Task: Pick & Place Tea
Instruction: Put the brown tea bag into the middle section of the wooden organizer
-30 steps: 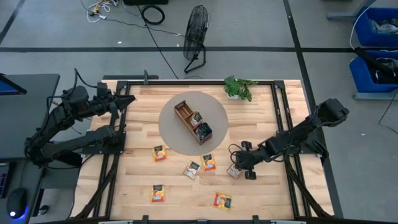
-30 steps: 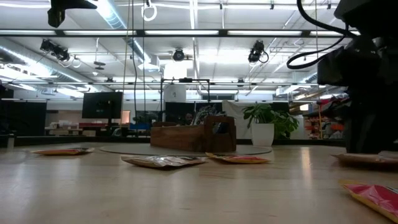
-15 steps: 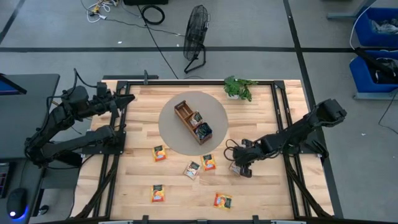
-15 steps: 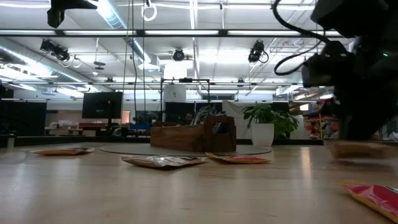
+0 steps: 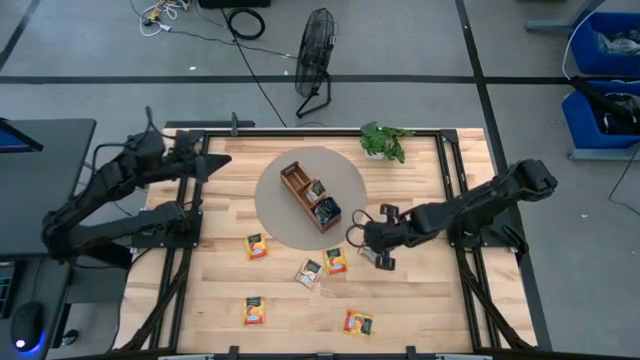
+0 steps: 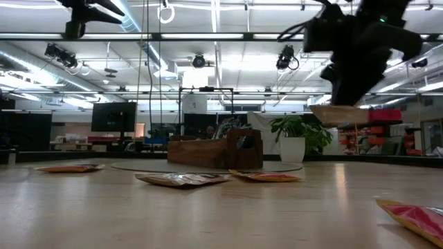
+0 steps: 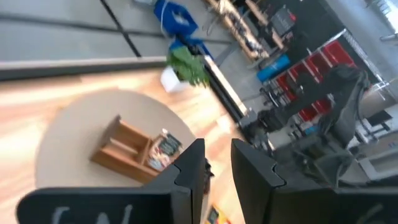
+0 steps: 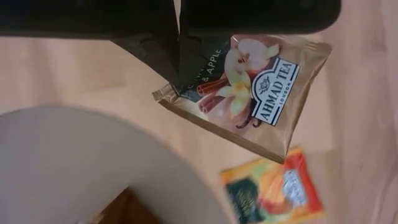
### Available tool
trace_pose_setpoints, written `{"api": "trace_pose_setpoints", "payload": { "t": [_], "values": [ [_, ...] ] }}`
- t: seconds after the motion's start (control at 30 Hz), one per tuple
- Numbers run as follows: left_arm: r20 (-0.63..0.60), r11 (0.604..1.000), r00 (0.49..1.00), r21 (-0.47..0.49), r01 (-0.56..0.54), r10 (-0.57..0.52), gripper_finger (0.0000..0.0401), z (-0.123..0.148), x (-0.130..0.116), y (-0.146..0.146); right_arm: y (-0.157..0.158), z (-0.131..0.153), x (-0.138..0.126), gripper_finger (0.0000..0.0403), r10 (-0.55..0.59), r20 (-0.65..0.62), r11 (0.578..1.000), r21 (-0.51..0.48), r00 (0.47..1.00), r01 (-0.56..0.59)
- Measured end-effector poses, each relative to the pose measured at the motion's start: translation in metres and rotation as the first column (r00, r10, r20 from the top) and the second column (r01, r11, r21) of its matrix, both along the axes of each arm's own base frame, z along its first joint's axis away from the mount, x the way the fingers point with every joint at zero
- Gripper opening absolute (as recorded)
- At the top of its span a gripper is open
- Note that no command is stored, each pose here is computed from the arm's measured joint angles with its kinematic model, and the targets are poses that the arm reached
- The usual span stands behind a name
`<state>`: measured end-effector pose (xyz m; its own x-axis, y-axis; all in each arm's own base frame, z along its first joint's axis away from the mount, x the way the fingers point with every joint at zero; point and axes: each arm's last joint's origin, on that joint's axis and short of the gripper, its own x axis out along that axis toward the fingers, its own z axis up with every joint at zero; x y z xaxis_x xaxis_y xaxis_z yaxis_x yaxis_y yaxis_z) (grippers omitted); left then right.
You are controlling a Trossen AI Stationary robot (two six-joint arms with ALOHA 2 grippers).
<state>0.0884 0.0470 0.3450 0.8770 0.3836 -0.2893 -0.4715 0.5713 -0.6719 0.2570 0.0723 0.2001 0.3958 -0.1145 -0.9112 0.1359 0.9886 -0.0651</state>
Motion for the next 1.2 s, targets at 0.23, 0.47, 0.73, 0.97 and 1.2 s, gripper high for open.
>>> {"api": "trace_pose_setpoints", "payload": {
  "t": [0.23, 0.47, 0.73, 0.97, 1.2],
  "values": [
    [-0.013, 0.986, 0.997, -0.15, 0.075, -0.077, 0.0083, -0.007, 0.027, 0.011, -0.016, 0.037, 0.019, 0.0, -0.006, 0.074, 0.997, -0.079, 0.997, 0.012],
    [0.026, 0.948, 0.984, -0.262, 0.179, -0.178, 0.0099, -0.014, 0.061, 0.025, -0.039, 0.081, 0.037, 0.0, -0.002, 0.19, 0.983, -0.18, 0.982, 0.037],
    [0.054, 0.879, 0.945, -0.354, 0.32, -0.322, 0.0182, -0.033, 0.114, 0.034, -0.059, 0.111, 0.044, 0.0, 0.004, 0.241, 0.964, -0.258, 0.97, 0.06],
    [0.097, 0.84, 0.924, -0.392, 0.376, -0.369, 0.0215, -0.051, 0.153, 0.036, -0.07, 0.112, 0.043, 0.0, -0.016, 0.224, 0.96, -0.268, 0.974, 0.078],
    [0.151, 0.8, 0.913, -0.442, 0.405, -0.379, 0.0208, -0.065, 0.182, 0.033, -0.077, 0.113, 0.045, 0.0, -0.021, 0.231, 0.955, -0.282, 0.973, 0.087]
  ]
}}
